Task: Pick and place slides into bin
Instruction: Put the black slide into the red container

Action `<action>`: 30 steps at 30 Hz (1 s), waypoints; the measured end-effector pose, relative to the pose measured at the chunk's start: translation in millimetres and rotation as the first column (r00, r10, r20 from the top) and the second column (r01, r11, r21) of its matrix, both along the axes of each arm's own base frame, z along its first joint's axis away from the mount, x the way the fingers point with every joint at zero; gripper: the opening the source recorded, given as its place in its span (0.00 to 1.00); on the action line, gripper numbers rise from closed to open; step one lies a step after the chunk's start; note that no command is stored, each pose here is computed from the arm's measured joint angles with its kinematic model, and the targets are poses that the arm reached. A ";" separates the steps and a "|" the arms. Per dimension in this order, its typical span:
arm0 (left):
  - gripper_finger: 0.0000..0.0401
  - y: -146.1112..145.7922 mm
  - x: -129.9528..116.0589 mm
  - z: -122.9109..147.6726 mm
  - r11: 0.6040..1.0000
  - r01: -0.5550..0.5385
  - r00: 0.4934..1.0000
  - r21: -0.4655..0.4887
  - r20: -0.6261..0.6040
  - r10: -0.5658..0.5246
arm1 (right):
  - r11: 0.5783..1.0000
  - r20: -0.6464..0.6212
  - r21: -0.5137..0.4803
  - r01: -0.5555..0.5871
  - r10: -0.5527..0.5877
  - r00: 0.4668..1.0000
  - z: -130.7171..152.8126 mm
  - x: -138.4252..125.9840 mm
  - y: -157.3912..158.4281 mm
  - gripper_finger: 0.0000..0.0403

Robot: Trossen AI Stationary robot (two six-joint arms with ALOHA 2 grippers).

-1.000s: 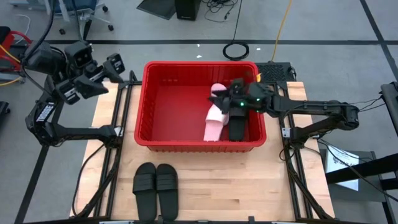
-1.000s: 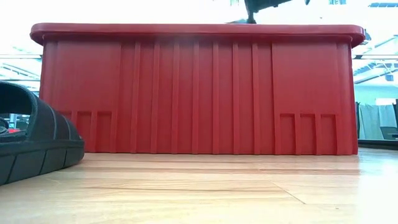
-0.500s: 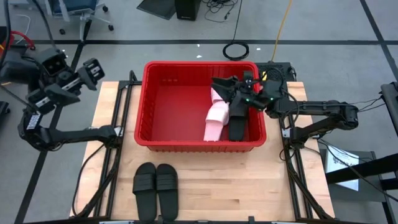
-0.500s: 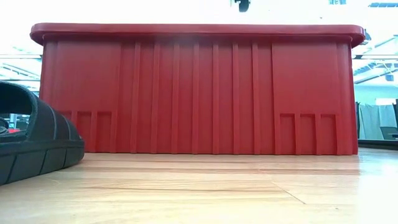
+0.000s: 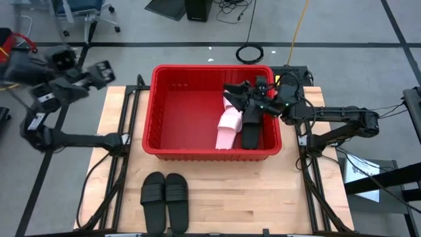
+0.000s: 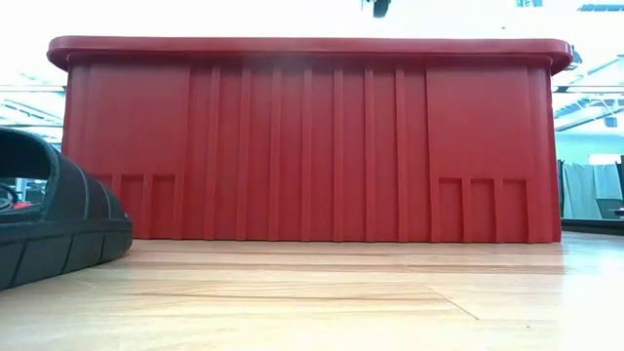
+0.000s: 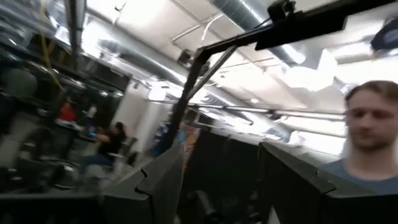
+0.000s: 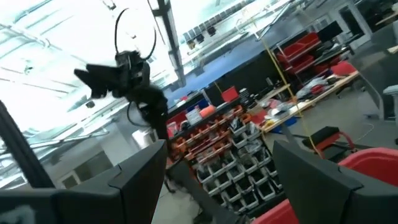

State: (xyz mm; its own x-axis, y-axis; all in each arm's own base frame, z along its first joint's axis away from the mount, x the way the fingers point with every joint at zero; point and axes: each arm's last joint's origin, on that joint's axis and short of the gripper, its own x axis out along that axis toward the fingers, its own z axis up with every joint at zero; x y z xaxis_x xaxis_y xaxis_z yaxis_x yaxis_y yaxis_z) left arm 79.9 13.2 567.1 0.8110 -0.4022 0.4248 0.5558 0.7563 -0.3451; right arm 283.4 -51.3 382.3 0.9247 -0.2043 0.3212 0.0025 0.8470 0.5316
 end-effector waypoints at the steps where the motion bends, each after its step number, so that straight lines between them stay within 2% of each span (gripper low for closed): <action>1: 0.53 -0.4 7.9 -0.5 1.000 0.023 1.000 -0.012 -0.002 -0.023 | 1.000 -0.006 -0.003 -0.013 0.013 1.000 -0.5 0.2 0.4 0.70; 4: 0.53 -8.2 42.5 -4.4 0.997 0.074 0.997 -0.014 0.001 -0.074 | 0.999 -0.025 -0.011 -0.048 0.048 0.999 -2.1 1.0 1.3 0.70; 8: 0.53 -36.5 88.3 -16.5 0.987 0.148 0.989 0.061 -0.019 -0.147 | 0.996 -0.039 -0.011 -0.094 0.094 0.995 -3.3 1.5 2.5 0.70; 10: 0.53 -52.5 107.3 -24.7 0.976 0.198 0.980 0.092 -0.049 -0.194 | 0.995 -0.040 -0.011 -0.097 0.096 0.995 -3.4 1.5 2.6 0.70; 12: 0.53 -66.8 119.8 -31.9 0.972 0.220 0.973 0.081 -0.094 -0.212 | 0.995 -0.041 -0.013 -0.099 0.098 0.994 -3.4 1.5 2.7 0.70; 15: 0.53 -85.6 129.5 -42.8 0.975 0.210 0.964 0.068 -0.180 -0.195 | 0.992 -0.041 -0.012 -0.128 0.128 0.991 -3.4 1.6 3.4 0.70; 20: 0.53 -116.1 133.6 -66.7 0.992 0.106 0.916 0.075 -0.395 -0.068 | 0.989 -0.054 -0.012 -0.149 0.148 0.987 -4.5 1.9 4.1 0.70; 23: 0.53 -137.0 130.9 -79.0 0.994 0.056 0.874 0.098 -0.485 -0.001 | 0.987 -0.067 0.004 -0.158 0.158 0.985 -6.0 2.3 4.2 0.70; 30: 0.53 -194.5 133.2 -117.6 0.989 0.071 0.735 0.130 -0.677 0.036 | 0.975 -0.097 0.028 -0.220 0.222 0.970 -9.1 3.1 5.7 0.70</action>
State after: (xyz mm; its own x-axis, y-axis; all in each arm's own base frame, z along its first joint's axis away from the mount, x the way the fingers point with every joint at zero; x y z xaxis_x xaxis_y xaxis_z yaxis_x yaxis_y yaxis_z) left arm 213.2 -181.4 449.5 0.8539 -0.4293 -0.2942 0.2292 0.8178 -0.5279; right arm 286.5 -45.5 373.2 0.9745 0.0045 0.2245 -0.1310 0.8235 0.5521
